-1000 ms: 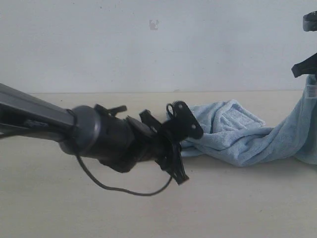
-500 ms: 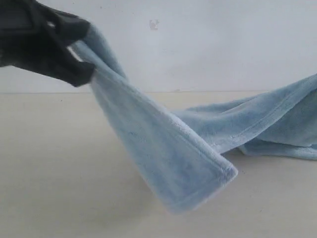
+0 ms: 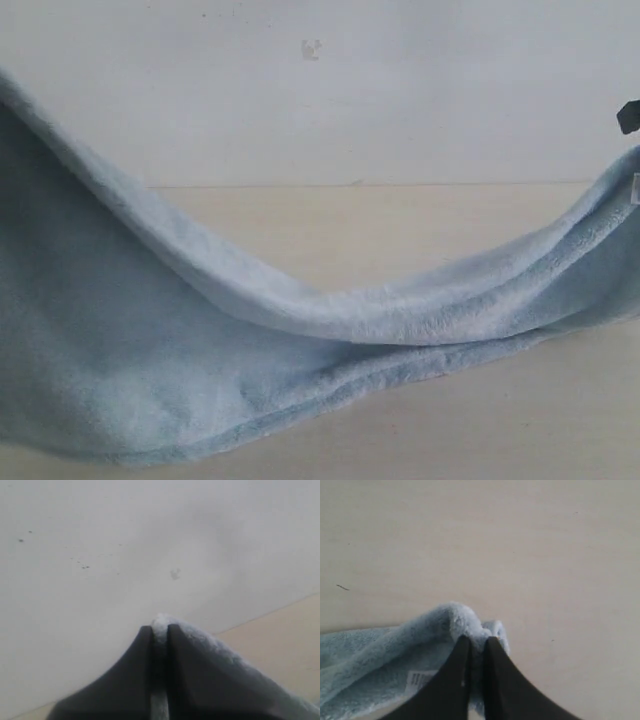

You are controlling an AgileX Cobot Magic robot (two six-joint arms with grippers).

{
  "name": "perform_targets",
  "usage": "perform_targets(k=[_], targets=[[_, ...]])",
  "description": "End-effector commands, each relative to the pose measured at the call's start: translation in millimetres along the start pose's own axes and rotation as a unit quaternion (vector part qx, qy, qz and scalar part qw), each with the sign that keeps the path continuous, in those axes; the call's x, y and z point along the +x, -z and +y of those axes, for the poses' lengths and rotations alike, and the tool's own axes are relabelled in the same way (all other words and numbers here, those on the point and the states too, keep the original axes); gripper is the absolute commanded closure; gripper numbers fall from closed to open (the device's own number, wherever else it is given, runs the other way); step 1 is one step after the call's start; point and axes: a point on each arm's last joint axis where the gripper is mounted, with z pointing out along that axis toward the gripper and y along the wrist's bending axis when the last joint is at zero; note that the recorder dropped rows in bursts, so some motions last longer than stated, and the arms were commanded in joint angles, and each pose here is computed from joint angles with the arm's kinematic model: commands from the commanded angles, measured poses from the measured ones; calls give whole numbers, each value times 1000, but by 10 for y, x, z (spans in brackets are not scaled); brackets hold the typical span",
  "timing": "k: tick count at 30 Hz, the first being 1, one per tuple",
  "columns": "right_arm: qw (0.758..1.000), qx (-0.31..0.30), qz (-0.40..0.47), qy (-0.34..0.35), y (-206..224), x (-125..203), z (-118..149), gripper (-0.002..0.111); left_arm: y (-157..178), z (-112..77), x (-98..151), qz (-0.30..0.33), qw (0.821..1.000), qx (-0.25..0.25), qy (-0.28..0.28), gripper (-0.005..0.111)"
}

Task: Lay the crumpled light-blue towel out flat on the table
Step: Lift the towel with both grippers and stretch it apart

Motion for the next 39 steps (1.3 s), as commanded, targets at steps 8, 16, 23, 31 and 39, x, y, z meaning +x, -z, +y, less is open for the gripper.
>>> perform_targets(k=[8, 16, 23, 31, 39], targets=[[998, 42, -55, 0, 499, -34, -38, 108, 96, 157, 20, 10, 998, -60, -10, 103], [992, 51, -112, -15, 1271, 281, 83, 108, 353, 332, -51, -35, 996, -78, 35, 103], [977, 69, -196, -46, 1841, 782, 210, 108, 675, 519, -103, -94, 989, -86, 75, 103], [961, 78, -263, -36, 2311, 1141, 344, 108, 924, 662, -81, -134, 981, -98, 99, 103], [983, 108, -148, -7, 1564, 1086, 250, 108, 466, 397, 601, 33, 988, -145, 47, 103]])
